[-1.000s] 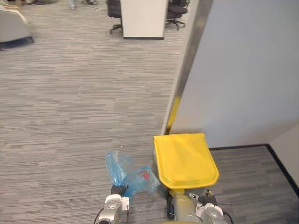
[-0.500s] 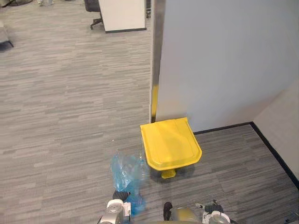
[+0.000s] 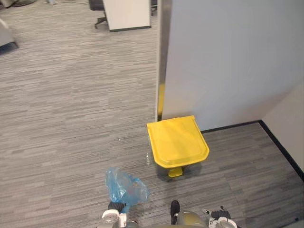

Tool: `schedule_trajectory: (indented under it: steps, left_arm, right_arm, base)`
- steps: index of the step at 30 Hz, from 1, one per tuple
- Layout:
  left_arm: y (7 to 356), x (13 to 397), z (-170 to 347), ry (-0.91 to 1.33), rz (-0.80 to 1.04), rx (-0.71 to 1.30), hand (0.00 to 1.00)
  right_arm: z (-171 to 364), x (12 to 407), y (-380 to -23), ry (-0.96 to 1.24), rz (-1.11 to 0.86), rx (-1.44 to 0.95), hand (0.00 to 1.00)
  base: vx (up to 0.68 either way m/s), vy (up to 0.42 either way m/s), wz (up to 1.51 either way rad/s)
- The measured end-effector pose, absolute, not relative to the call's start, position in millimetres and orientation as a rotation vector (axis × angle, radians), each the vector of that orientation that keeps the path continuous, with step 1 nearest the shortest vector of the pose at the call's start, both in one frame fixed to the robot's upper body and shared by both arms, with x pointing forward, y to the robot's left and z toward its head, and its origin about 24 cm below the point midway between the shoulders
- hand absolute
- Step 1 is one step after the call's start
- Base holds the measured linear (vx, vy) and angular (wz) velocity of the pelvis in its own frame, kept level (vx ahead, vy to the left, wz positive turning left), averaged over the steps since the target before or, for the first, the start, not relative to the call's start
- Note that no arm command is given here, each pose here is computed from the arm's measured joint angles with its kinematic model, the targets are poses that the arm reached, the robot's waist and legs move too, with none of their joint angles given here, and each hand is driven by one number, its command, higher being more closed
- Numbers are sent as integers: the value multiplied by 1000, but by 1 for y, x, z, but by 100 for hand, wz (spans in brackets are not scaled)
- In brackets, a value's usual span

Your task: Gather rubbish on tea table into small bin, then transfer packed bag to large trash can.

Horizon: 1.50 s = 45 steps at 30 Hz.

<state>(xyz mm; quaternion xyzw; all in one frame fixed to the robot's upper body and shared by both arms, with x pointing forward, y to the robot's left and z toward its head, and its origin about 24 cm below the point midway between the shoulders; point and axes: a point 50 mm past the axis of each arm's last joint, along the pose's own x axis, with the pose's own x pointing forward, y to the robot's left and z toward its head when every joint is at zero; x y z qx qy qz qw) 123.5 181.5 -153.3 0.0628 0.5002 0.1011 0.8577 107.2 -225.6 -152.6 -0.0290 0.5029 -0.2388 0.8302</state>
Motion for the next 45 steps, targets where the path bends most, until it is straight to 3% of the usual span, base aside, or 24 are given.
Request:
schedule_trajectory:
  steps: [13,26,39,43,45]
  left_arm:
    - [194,169,-130,870,229,144,100]
    - [173,138,-148,989,232,65,100]
    - [176,149,-145,973,222,83,100]
    - [182,156,-140,931,230,96,100]
    - [188,155,-139,925,228,125,100]
  right_arm:
    - [-151,126,-218,1053,-429,-106,0]
    - [-152,114,-218,1062,-510,-43,0]
    - [-152,109,-228,1076,-519,-79,0]
    - [-145,134,-227,1017,-488,-98,0]
    - [-150,119,-227,1056,-497,-103,0]
  base:
    - [33,48,-2]
    - [-91,-24,-7]
    - [46,19,-19]
    - [-38,11,-26]
    - [151,-37,7]
